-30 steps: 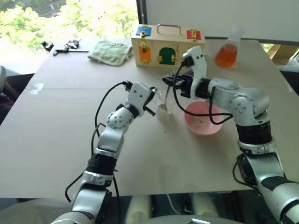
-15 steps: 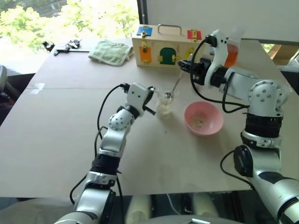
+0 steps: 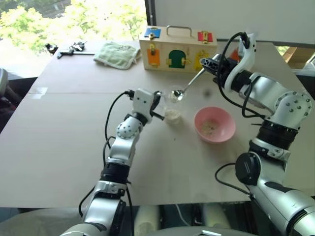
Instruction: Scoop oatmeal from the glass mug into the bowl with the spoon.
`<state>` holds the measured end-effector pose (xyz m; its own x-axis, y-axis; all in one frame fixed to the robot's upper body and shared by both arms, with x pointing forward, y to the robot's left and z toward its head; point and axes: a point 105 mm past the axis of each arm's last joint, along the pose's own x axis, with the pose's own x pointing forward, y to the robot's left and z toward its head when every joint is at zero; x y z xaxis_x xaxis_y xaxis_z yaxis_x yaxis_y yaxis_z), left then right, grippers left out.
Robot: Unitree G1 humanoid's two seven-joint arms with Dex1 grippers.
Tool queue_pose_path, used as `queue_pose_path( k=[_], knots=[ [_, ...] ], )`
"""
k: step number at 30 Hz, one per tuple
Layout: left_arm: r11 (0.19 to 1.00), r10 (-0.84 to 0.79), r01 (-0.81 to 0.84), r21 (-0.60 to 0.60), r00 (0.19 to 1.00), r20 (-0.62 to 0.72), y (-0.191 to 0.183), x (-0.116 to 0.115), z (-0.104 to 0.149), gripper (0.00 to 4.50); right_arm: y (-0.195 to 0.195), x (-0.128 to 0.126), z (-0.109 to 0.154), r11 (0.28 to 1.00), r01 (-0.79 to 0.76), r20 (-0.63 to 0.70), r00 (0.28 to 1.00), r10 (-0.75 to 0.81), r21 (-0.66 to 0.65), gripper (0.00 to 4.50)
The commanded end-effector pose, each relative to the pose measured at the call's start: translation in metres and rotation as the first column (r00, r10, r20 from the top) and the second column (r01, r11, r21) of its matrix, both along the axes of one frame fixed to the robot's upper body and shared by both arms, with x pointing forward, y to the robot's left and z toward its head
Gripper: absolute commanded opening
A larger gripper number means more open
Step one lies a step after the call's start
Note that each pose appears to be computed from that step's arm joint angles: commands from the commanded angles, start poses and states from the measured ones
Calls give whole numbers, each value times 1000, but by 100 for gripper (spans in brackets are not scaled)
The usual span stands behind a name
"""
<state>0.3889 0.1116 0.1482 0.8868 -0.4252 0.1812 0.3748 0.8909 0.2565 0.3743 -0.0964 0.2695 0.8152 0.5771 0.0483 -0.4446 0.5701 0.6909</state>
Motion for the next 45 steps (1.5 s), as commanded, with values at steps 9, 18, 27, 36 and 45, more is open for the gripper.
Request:
queue_pose_path(
  k=[9,18,27,36,45],
  knots=[
    [999,15,-13,-39,998,57,-5,4,7,3,-7,-11,-13,975,117,-177,981,-83,190,0],
    [997,1,5,-71,997,78,-10,6,14,3,-24,-10,-4,945,170,-215,970,-111,281,0],
    [995,-59,68,-72,991,118,-30,16,33,3,-44,-19,20,916,168,-142,982,-124,364,0],
    [996,-60,67,-63,993,104,-26,20,28,3,-70,-57,25,901,160,-60,987,-148,404,0],
    [997,-54,58,-53,995,84,-20,20,21,3,-101,-75,-36,920,278,-155,958,-243,278,0]
  ],
)
